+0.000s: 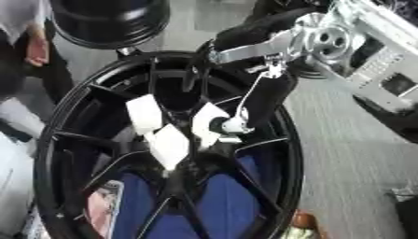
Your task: Pull the pin out of the wheel hub.
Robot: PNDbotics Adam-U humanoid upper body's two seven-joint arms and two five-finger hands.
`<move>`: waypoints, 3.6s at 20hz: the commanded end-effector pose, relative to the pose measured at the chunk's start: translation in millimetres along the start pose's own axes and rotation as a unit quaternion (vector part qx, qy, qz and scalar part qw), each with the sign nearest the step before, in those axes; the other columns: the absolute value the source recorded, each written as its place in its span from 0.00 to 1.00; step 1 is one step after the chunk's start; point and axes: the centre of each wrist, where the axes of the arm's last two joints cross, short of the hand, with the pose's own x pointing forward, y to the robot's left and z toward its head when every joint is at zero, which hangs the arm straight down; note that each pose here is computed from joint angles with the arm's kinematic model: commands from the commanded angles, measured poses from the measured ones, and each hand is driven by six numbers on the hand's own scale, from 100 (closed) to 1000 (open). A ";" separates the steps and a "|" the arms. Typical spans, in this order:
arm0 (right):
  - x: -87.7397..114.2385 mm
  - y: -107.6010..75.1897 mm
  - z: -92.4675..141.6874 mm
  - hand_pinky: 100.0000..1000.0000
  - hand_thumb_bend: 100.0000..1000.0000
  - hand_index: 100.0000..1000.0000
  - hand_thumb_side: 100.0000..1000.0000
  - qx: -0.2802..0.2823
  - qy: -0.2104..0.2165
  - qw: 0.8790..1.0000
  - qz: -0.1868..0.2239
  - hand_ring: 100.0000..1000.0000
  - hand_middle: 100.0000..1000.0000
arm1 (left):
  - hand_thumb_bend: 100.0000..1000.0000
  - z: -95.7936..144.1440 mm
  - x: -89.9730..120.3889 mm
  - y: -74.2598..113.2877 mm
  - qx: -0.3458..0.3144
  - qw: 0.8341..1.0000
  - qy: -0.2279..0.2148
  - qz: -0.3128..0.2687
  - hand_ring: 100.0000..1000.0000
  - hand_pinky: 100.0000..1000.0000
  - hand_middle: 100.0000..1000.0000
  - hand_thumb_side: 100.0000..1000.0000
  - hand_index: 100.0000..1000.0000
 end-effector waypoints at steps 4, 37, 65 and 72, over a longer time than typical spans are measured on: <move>-6.7 -4.6 5.9 0.92 0.32 0.86 0.13 0.000 0.004 1.000 0.005 0.91 0.88 | 0.00 -5.1 8.0 1.9 0.002 1.000 -0.017 0.002 0.69 0.63 0.44 0.69 0.77; -28.9 10.4 -5.0 0.91 0.34 0.82 0.08 0.009 0.008 1.000 -0.019 0.89 0.84 | 0.00 -6.5 8.8 1.9 0.006 1.000 -0.019 0.008 0.69 0.63 0.44 0.69 0.77; -39.7 24.2 -3.4 0.88 0.07 0.54 0.10 0.009 0.001 0.997 -0.083 0.77 0.58 | 0.00 -6.3 8.6 3.3 0.015 1.000 -0.021 0.008 0.69 0.63 0.44 0.69 0.77; -36.0 16.7 4.5 0.86 0.00 0.49 0.12 -0.043 0.014 0.995 -0.084 0.73 0.52 | 0.00 -5.6 8.1 3.9 0.015 1.000 -0.019 0.006 0.69 0.63 0.44 0.69 0.77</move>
